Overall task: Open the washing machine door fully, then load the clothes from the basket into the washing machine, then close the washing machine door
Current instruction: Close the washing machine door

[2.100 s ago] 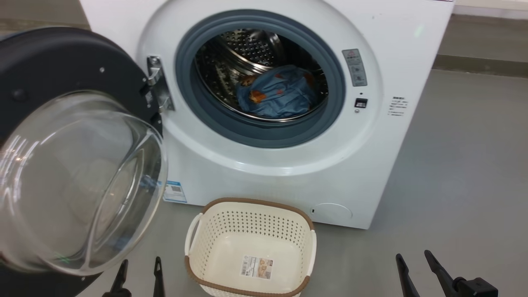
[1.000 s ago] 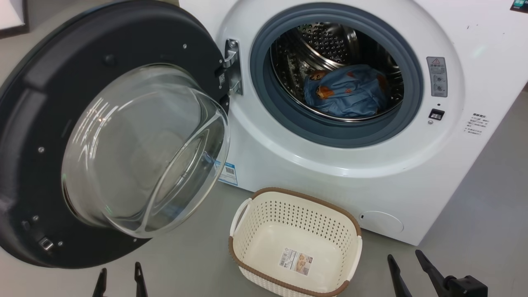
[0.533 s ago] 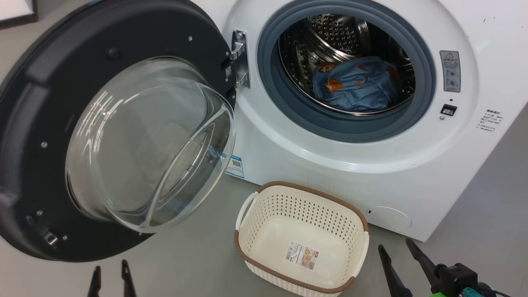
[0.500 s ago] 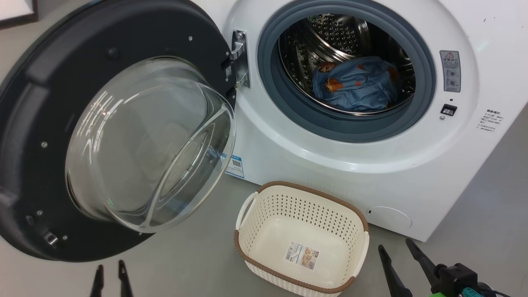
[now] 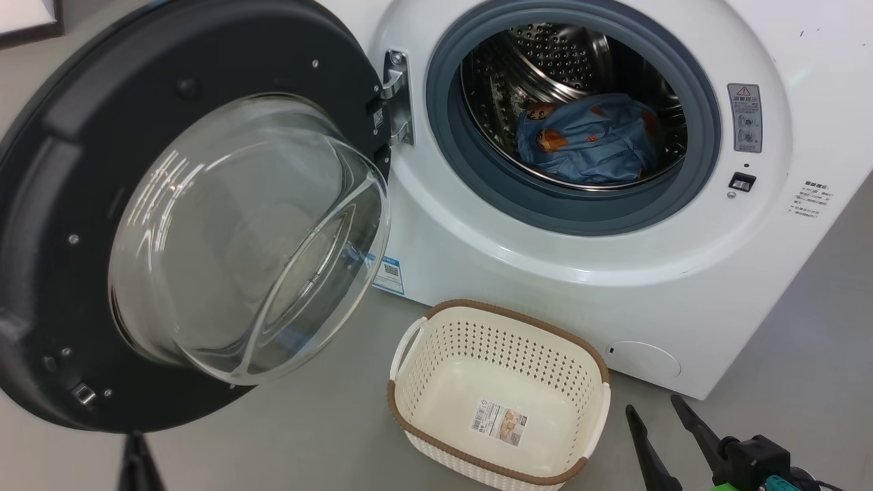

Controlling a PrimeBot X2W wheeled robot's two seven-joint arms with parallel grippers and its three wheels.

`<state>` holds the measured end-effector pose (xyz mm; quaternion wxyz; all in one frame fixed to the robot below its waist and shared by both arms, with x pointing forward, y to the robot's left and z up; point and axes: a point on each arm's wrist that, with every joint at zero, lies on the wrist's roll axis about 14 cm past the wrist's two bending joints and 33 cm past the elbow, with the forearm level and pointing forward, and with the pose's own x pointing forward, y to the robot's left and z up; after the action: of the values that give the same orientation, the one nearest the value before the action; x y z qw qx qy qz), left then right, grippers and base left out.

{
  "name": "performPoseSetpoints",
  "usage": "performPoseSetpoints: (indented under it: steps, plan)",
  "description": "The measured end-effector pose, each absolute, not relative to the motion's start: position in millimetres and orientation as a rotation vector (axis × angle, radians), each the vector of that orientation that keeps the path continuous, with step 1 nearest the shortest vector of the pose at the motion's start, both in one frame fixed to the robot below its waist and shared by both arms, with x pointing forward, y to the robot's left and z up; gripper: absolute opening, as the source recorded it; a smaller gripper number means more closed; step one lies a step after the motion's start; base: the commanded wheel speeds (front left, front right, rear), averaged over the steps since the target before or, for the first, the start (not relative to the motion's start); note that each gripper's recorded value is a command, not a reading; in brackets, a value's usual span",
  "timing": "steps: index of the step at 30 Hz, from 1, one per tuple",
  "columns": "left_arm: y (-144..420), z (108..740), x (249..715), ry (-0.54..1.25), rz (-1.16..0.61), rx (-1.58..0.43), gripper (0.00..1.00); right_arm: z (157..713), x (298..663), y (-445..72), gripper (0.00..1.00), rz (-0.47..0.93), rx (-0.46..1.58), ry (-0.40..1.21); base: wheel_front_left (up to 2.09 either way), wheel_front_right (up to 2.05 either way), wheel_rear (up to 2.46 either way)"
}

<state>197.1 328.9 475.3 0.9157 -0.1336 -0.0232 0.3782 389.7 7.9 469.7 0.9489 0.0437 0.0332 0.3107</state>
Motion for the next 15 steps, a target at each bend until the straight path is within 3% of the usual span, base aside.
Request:
performPoseSetpoints:
  steps: [5, 15]
  plan:
    - [362, 483, 173, -0.16, 0.917, -0.487, 0.0, 470, 390, 8, 1.0, 0.632, 0.089, 0.068, 0.0, 0.0, 0.0]
    - [423, 494, 110, -0.376, 1.118, -0.653, 0.0, 470, 389, 7, 1.0, 0.627, 0.092, 0.067, 0.0, 0.0, 0.0]
